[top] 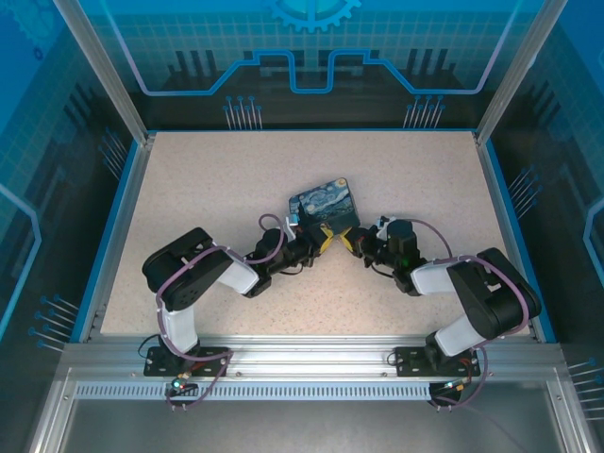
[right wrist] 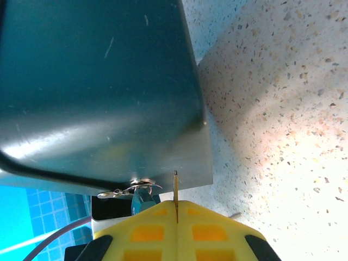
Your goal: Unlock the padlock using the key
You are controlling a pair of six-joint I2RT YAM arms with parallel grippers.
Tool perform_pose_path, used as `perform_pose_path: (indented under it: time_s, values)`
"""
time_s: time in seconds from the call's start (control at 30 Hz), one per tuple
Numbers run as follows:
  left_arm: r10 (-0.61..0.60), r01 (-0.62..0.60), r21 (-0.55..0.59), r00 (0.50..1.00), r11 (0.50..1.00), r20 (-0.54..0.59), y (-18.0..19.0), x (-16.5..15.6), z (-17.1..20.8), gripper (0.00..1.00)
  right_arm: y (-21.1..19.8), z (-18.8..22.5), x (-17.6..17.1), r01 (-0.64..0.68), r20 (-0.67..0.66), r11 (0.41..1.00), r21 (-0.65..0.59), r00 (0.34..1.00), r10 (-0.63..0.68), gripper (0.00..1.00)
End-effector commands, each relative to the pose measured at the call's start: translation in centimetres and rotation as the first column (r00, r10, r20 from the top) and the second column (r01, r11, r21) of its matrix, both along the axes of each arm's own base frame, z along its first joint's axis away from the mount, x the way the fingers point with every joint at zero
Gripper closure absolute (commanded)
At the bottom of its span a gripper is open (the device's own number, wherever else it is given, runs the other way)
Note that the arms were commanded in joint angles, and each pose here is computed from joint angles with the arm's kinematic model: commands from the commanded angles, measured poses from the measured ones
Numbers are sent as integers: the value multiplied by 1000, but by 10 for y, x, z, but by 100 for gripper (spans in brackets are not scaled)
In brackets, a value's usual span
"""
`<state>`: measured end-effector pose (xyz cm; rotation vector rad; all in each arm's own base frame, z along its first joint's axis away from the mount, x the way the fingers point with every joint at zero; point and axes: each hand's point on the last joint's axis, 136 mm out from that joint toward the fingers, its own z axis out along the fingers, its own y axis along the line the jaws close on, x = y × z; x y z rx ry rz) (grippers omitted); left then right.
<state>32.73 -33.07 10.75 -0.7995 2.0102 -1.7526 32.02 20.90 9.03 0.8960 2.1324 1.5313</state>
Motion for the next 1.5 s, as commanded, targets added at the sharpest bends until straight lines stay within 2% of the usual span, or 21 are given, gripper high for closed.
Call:
perform_pose_path:
  time_s: [0.0,0.17,0.3,0.5,0.63,0.73,1.0,1.17,1.33,1.47]
  values:
    - [-15,24,-97,996,995,92,-8,1,42,100,-2,3,-4,-21,19,1000,0,1000,21,100]
    - [-10,16,-74,996,997,85,-6,4,36,100,-5,11,-13,-71,62,998,-2,996,71,100]
    - [-26,26,1,997,1000,75,-2,5,18,100,-10,21,-23,-154,114,988,-32,981,157,100]
    - [-53,51,107,998,993,18,5,-2,-24,100,-7,51,-36,-316,238,947,-64,916,322,100]
    - [-68,67,158,998,985,1,9,-5,-39,100,-4,65,-46,-397,296,910,-121,860,414,100]
    - [-88,85,193,996,978,8,9,-8,-40,100,-6,69,-51,-423,320,894,-151,834,449,100]
    - [-105,99,204,994,974,19,13,-8,-37,100,-12,63,-59,-435,319,885,-168,825,466,100]
    - [-142,130,201,989,971,50,13,-13,-22,84,-11,67,-63,-455,348,867,-202,794,498,100]
    - [-193,169,191,975,967,110,13,-15,13,59,-8,72,-68,-488,366,846,-214,763,533,100]
    - [-302,258,247,940,934,160,3,-19,47,44,-6,76,-70,-500,378,836,-224,746,548,100]
